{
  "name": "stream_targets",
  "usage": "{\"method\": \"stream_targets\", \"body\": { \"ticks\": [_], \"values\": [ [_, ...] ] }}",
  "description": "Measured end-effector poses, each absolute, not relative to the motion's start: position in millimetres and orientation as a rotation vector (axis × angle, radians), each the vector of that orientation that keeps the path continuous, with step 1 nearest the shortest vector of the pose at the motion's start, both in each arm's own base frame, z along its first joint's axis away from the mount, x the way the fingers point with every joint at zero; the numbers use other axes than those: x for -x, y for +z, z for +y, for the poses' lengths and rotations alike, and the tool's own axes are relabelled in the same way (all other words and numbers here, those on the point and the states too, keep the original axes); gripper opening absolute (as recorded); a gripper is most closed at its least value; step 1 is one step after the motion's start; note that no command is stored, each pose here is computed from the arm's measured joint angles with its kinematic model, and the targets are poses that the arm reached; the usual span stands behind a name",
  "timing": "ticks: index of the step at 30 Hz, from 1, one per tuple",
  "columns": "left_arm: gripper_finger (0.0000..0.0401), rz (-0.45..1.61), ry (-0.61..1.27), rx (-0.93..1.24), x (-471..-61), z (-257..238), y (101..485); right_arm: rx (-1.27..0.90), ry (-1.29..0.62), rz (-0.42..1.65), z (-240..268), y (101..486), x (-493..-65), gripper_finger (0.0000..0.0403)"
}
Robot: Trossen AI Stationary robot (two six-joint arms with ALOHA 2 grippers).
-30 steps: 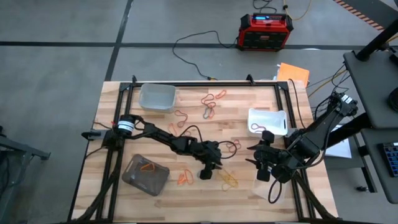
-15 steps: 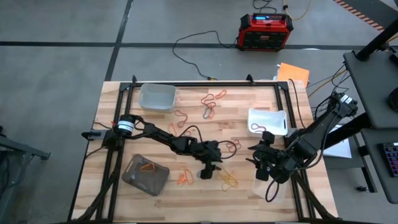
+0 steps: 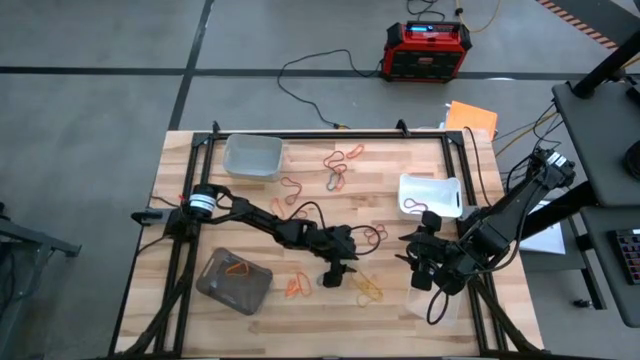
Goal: Sort rubber bands into baskets
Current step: Put the yellow rubber band into the gray bin
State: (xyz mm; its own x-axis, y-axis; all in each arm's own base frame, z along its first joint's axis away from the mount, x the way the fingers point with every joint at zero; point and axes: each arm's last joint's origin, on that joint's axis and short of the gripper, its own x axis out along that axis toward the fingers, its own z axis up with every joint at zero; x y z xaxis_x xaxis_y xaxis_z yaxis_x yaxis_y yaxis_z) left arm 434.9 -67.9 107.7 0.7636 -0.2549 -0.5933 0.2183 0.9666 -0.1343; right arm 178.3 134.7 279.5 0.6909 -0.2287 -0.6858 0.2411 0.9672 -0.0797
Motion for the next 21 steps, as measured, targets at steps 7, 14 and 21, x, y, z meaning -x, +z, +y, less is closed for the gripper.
{"method": "stream_targets", "body": {
  "ticks": [7, 14, 21],
  "values": [
    [0.0160, 0.648, -0.257, 0.046, -435, -68, 108, -0.020, -0.262, 0.762, 135, 280, -179, 0.0201],
    [0.0160, 0.646, -0.256, 0.023, -435, -72, 106, -0.021, -0.261, 0.760, 135, 280, -179, 0.0201],
    [0.0160, 0.630, -0.271, 0.011, -445, -86, 91, -0.026, -0.256, 0.752, 136, 280, -179, 0.0201]
  ]
}}
